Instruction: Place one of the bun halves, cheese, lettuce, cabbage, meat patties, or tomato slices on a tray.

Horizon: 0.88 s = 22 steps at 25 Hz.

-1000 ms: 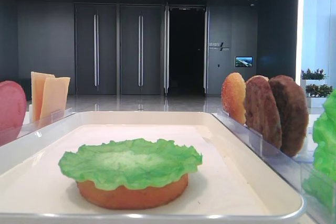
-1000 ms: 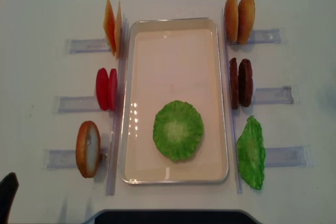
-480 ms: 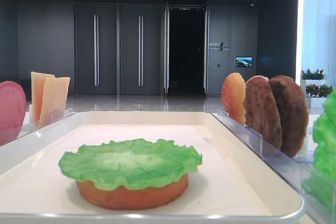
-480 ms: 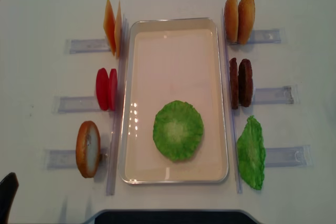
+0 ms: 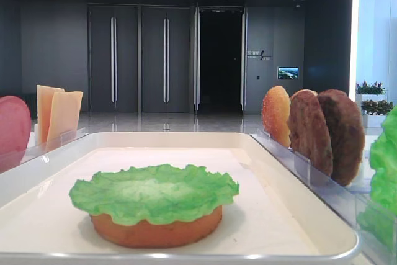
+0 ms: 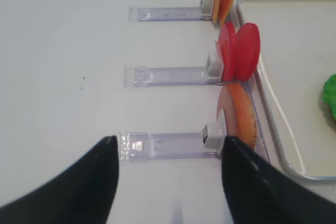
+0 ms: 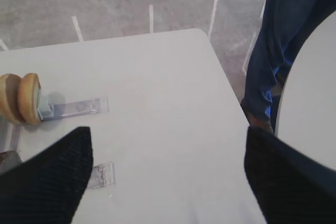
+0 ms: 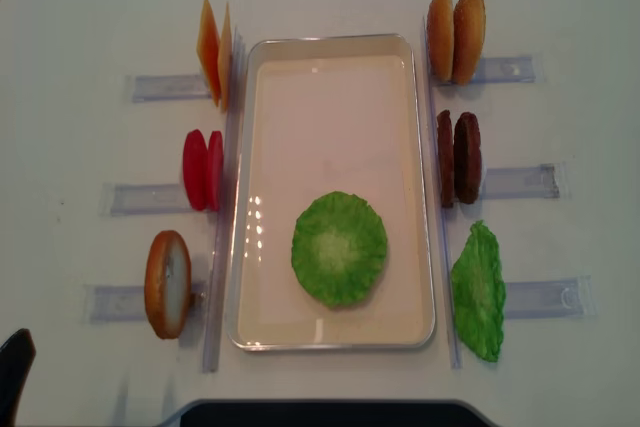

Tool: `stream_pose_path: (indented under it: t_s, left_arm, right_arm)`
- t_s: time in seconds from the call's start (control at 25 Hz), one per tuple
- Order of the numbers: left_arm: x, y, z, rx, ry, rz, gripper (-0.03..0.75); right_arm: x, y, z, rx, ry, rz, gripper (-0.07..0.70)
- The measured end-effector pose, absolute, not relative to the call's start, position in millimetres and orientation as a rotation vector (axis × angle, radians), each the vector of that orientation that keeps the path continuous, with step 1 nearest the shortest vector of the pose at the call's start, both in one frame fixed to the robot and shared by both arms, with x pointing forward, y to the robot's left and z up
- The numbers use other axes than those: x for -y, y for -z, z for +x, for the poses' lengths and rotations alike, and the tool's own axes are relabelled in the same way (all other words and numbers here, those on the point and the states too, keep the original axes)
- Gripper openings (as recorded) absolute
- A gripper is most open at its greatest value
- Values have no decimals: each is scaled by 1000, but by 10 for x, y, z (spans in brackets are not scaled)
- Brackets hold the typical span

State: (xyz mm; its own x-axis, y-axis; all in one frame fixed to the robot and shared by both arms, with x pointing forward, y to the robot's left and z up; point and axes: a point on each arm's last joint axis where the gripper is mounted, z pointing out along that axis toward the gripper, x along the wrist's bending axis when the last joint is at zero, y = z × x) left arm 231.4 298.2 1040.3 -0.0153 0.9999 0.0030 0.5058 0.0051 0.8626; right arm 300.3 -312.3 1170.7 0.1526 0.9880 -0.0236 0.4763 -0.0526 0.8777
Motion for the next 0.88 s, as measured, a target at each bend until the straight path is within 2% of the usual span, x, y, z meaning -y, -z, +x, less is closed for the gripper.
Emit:
stream_pose_path:
  t_s: [0.24, 0.48, 0.72, 0.88]
  left_arm:
    - [-2982, -10403, 2314, -1602, -921, 1580, 471]
    - [-2981, -10403, 2314, -1601, -920, 1580, 471]
    - [-2981, -10403, 2314, -1601, -920, 1580, 471]
    - [-2981, -10403, 2314, -1601, -920, 1580, 471]
  right_arm:
    - [3110, -11512, 2599, -1371, -931, 1548, 579]
    - [3091, -11226, 2295, -1336, -1011, 1486, 577]
    - [3001, -10907, 2160, -1439, -1072, 1450, 577]
    - [2992, -10818, 2169, -1495, -1036, 1475, 577]
